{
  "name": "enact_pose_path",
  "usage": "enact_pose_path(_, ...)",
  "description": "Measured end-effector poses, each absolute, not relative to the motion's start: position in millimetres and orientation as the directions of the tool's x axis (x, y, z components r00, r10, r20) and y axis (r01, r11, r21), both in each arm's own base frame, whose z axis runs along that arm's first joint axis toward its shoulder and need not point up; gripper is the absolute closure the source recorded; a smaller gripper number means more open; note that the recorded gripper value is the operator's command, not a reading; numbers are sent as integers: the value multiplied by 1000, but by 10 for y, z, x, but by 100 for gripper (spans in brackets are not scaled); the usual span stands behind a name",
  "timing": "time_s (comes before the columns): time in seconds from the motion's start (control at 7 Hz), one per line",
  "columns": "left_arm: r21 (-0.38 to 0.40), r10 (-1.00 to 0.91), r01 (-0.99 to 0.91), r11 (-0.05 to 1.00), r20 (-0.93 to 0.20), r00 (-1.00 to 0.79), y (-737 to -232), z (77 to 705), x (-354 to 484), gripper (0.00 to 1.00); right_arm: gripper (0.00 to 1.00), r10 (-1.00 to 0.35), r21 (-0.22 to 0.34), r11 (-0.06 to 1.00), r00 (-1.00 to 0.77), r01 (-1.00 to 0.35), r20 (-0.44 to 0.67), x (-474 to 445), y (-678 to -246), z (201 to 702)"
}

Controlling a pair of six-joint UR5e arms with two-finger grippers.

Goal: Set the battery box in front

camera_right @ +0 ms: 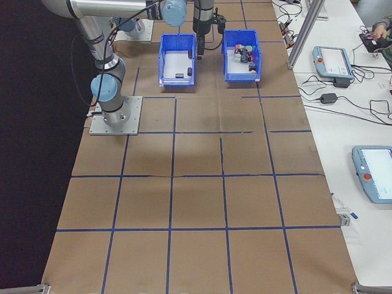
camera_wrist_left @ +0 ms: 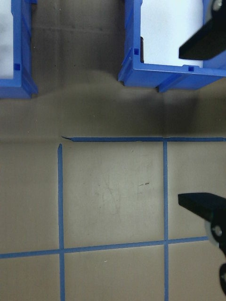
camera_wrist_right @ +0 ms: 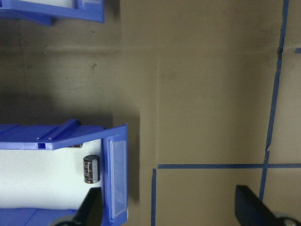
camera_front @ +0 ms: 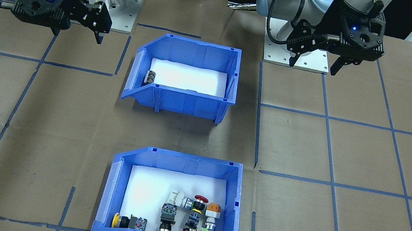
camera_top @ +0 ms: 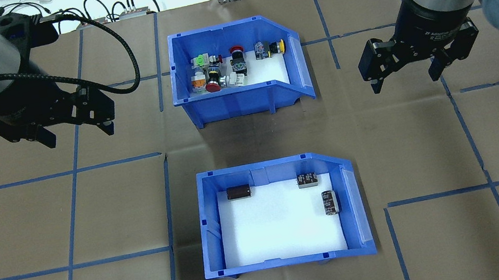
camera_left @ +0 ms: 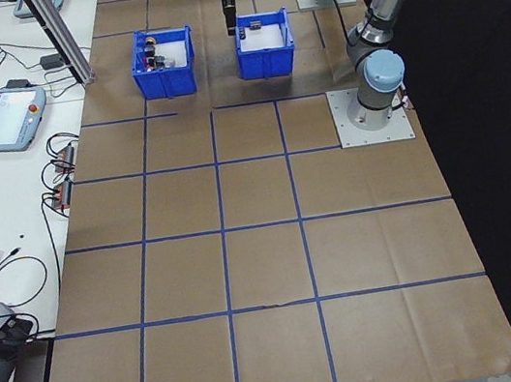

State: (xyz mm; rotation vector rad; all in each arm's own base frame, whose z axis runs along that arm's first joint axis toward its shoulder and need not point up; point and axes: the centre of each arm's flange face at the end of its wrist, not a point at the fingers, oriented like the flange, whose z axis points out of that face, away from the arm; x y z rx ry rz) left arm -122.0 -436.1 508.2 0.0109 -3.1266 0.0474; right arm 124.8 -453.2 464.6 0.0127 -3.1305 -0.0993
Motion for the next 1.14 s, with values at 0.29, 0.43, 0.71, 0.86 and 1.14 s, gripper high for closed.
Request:
enact_pose_path(0.29,-35,-21,-22,999,17,-1000,-4352,5088,-1222,1,0,-29,57,998,-1000,-29,6,1250,-4550,4657)
enact_pose_path(0.43,-29,-64,-65,997,22,-998,-4336,5055,-1228,1,0,-61,55,997,-998,-61,3,1254,-4594,4650)
enact_pose_path(0.71,4,-301,-301,954,25,-953,-4176,4899,-1257,1,0,-158,55,986,-987,-158,-4,1254,-4888,4643)
enact_pose_path(0.86,28,-445,-444,896,15,-896,-4049,4769,-1274,1,0,-244,54,968,-970,-244,-11,1256,-5101,4646)
enact_pose_path(1.14,70,-711,-710,701,-14,-703,-3762,4538,-1473,1,0,-447,48,893,-894,-448,-30,1280,-5509,4584)
